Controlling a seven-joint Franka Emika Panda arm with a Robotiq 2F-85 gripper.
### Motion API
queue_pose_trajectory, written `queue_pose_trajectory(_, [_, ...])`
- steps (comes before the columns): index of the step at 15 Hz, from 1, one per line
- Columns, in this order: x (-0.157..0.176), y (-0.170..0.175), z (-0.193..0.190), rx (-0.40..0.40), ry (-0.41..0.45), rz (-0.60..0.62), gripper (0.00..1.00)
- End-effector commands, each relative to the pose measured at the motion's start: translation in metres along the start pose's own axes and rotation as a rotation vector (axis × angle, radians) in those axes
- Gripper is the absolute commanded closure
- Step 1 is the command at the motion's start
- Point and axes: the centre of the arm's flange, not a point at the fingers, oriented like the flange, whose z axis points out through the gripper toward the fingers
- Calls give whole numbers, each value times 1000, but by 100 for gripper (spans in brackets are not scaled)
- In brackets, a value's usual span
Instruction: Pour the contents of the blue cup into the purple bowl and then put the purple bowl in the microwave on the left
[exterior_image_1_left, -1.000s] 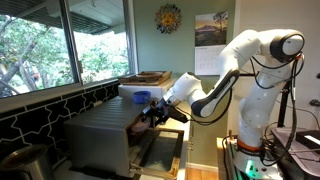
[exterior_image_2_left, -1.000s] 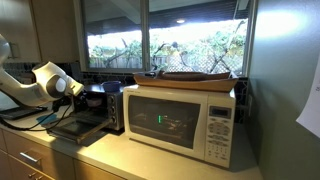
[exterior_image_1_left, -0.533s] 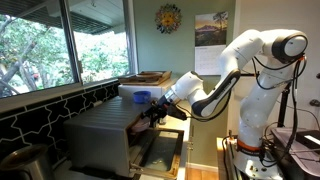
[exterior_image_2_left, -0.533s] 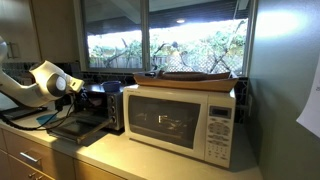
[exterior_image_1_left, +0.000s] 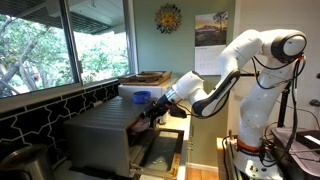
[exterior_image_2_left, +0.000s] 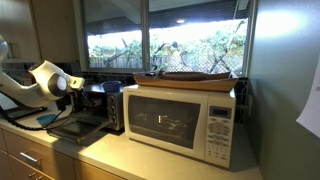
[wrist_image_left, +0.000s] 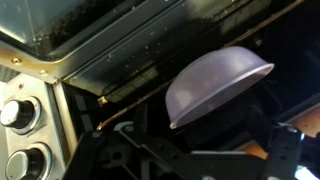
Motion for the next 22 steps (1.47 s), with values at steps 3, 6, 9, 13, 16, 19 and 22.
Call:
queue_pose_trajectory(3, [-1, 11, -27, 39, -56, -129, 0])
queue_pose_trajectory(6, [-4, 11, -32, 50, -93, -185, 0])
queue_pose_trajectory(9, [-5, 11, -36, 41, -101, -223, 0])
queue_pose_trajectory(13, [1, 15, -45, 19, -110, -257, 0])
queue_pose_trajectory(16, [6, 15, -60, 1, -141, -308, 0])
queue_pose_trajectory(19, [12, 14, -80, -12, -166, -373, 0])
queue_pose_trajectory(22, [21, 15, -102, -30, -176, -424, 0])
